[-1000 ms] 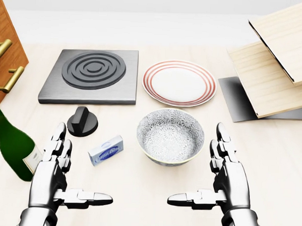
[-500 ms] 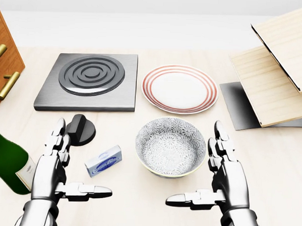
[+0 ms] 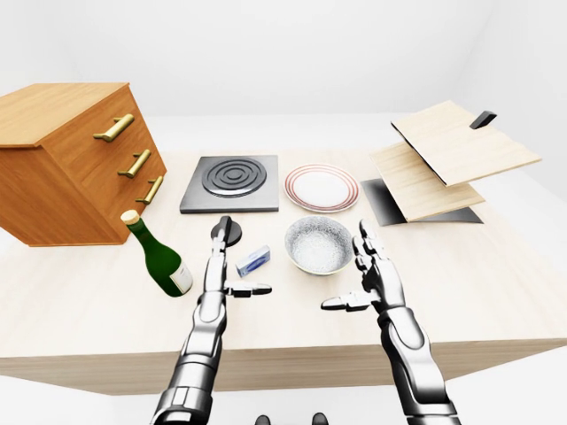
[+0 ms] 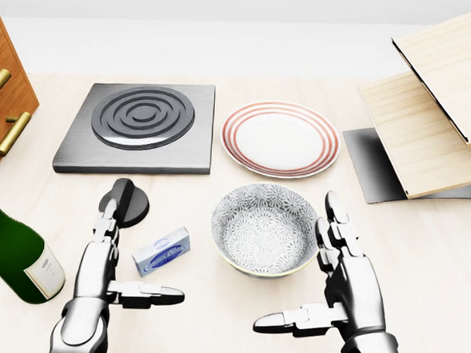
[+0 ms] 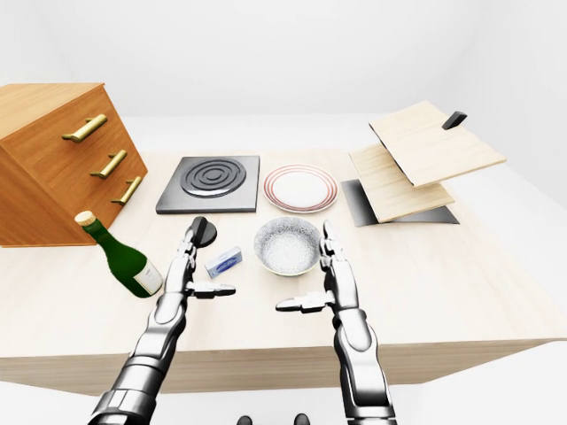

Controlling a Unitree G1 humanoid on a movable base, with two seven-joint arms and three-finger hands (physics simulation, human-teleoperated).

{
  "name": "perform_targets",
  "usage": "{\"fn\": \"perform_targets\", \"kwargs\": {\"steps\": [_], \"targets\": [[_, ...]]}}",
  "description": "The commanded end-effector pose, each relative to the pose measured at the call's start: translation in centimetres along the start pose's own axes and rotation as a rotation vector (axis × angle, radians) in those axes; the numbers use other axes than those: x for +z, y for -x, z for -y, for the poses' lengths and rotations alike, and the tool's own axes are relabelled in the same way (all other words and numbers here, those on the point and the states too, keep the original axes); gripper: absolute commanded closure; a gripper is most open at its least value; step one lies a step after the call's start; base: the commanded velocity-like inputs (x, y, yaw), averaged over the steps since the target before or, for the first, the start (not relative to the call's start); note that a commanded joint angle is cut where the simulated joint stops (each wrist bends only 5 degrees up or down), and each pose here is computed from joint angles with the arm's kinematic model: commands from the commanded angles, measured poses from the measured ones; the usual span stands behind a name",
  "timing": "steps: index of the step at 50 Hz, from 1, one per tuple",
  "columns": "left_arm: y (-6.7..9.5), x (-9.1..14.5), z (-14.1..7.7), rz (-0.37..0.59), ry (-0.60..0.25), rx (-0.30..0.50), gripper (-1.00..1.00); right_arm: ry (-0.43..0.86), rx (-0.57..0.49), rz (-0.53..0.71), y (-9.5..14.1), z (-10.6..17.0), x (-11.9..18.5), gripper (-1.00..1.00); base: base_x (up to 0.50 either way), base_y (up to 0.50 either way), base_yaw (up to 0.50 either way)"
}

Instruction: Pick up the cream cheese and put it in the bowl.

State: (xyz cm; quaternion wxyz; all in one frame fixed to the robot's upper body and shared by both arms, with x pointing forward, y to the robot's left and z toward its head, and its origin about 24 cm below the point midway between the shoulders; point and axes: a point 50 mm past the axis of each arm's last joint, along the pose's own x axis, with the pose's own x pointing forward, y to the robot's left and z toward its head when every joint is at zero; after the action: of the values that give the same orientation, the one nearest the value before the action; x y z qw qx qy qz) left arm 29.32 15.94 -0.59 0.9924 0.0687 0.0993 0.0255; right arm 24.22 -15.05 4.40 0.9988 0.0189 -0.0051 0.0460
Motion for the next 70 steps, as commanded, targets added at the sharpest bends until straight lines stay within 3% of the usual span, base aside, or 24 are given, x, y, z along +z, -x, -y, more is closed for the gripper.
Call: {"fn": "perform_targets", "kwargs": {"steps": [1,33,34,35,36,60,64,70], "targets": [[-0.6,-0.6,0.3,-0.046,-0.033,0.012,-1.00,-0.002,0.029,0.002,0.3,-0.3,0.1,-1.00,0.00,0.00,0.00],[0.1,-1.5,0.7,-0.054,-0.133,0.081,-1.00,-0.014,0.068,-0.010,0.4,-0.7,-0.1,-1.00,0.00,0.00,0.00],[0.2,-1.4,0.8,-0.048,-0.128,0.081,-0.32,-0.015,0.069,-0.012,0.3,-0.7,-0.2,-1.00,0.00,0.00,0.00],[0.2,-1.3,0.8,-0.046,-0.126,0.083,0.92,-0.014,0.070,-0.013,0.3,-0.7,-0.3,-1.00,0.00,0.00,0.00],[0.2,-1.3,0.8,-0.043,-0.124,0.085,1.00,-0.015,0.072,-0.014,0.3,-0.7,-0.3,-1.00,0.00,0.00,0.00],[0.2,0.3,0.8,0.019,-0.020,0.068,1.00,-0.026,0.123,-0.034,0.5,-1.3,-0.7,-1.00,0.00,0.00,0.00],[0.2,1.5,0.6,0.070,-0.008,0.070,1.00,-0.020,0.115,-0.030,0.4,-1.1,-0.6,-1.00,0.00,0.00,0.00],[-0.2,5.1,0.1,0.212,0.004,0.078,1.00,-0.007,0.081,0.002,0.3,-0.5,0.1,-1.00,0.00,0.00,0.00]]}}
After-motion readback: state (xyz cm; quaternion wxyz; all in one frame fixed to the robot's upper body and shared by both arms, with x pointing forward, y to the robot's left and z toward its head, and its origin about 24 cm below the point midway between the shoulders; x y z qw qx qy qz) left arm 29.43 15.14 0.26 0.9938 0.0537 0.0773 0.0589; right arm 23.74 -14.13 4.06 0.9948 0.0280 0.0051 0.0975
